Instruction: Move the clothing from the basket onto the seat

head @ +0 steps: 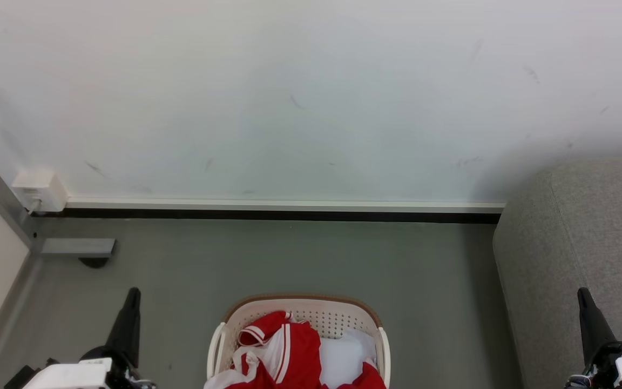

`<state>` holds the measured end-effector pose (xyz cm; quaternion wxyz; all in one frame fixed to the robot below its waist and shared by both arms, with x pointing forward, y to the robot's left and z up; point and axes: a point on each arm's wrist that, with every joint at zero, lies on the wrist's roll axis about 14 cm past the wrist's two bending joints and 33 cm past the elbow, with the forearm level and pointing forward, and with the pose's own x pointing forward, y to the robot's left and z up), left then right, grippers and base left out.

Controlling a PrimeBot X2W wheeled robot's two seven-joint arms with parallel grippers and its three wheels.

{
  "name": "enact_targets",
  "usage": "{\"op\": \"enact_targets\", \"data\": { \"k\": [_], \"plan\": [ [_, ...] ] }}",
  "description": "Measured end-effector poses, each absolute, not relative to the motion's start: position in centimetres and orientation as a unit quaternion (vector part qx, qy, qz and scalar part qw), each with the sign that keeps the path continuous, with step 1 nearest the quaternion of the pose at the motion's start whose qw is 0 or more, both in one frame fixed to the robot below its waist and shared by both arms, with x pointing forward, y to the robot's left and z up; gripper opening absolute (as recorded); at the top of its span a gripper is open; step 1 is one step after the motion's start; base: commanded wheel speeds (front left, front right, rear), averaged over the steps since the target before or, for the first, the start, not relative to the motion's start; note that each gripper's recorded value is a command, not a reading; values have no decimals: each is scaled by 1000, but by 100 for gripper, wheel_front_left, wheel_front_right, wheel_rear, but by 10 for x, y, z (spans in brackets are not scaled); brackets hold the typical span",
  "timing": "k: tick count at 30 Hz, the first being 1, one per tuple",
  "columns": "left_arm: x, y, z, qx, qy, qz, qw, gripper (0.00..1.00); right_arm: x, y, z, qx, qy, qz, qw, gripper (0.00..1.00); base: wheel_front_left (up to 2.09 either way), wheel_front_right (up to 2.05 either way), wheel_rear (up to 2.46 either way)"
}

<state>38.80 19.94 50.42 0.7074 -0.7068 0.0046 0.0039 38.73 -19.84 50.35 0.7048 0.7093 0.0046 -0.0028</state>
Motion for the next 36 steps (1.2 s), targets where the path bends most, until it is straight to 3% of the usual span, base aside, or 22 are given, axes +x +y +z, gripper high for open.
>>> {"op": "enact_targets", "data": {
  "k": [36],
  "plan": [
    [388, 199, 504, -707, 5, 4, 707, 0, 387, -198, 504, 709, 5, -3, 705, 0, 0, 0, 0]
  ]
}}
